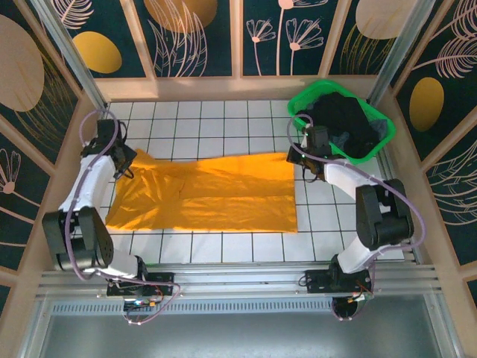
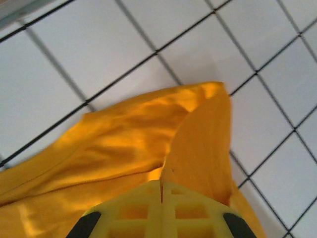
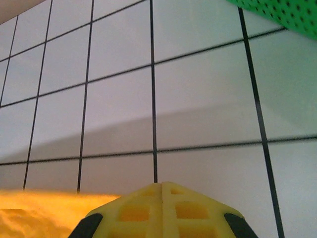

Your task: Fold and stack the t-shirts

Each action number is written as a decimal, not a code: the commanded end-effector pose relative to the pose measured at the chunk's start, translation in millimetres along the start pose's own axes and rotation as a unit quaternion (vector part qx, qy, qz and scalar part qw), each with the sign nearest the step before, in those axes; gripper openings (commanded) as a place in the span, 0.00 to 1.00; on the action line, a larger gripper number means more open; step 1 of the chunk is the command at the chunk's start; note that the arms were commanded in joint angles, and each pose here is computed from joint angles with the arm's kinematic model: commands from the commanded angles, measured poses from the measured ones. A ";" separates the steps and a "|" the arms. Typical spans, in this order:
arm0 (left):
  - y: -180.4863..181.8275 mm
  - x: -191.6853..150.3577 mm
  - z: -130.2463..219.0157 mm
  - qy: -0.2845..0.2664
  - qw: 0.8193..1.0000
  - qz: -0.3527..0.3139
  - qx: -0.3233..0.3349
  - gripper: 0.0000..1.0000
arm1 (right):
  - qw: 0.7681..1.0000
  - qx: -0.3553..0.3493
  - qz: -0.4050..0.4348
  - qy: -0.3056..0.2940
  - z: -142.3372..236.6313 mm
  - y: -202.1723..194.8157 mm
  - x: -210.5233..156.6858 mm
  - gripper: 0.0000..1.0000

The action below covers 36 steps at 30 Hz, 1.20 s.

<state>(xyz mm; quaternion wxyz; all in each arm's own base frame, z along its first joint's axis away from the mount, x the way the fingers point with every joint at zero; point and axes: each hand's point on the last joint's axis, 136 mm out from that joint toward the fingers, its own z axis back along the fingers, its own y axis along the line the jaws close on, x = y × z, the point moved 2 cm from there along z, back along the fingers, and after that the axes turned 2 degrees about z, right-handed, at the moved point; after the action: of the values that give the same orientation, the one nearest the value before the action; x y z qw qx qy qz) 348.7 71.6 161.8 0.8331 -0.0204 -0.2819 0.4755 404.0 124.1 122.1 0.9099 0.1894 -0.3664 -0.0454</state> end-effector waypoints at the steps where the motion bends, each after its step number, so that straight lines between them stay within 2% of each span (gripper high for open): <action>1: 28.2 -4.8 8.5 -0.008 0.999 0.031 0.021 0.00 | 1.000 0.010 -0.004 -0.009 19.6 2.5 -9.2 0.00; 7: 56.9 -18.9 15.5 -0.010 0.998 0.051 0.037 0.00 | 1.000 -0.004 -0.020 0.016 32.2 -11.2 -42.0 0.00; 13: 72.5 -26.0 26.6 -0.020 0.997 0.054 0.047 0.00 | 0.999 0.000 -0.025 0.030 38.2 -13.1 -55.5 0.00; 28: 121.1 -69.6 12.6 0.004 0.993 0.067 0.095 0.00 | 0.995 0.006 -0.043 0.092 34.1 -15.0 -104.3 0.00; 36: 138.7 -81.1 13.2 -0.001 0.990 0.083 0.111 0.00 | 0.994 0.000 -0.048 0.103 34.8 -15.7 -114.4 0.00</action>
<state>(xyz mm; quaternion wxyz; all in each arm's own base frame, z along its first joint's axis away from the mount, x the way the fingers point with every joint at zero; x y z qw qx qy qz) 215.5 74.5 98.9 0.7975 0.0283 -0.2346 0.5551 306.6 123.5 66.6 0.9379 0.2081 -0.2706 -0.0625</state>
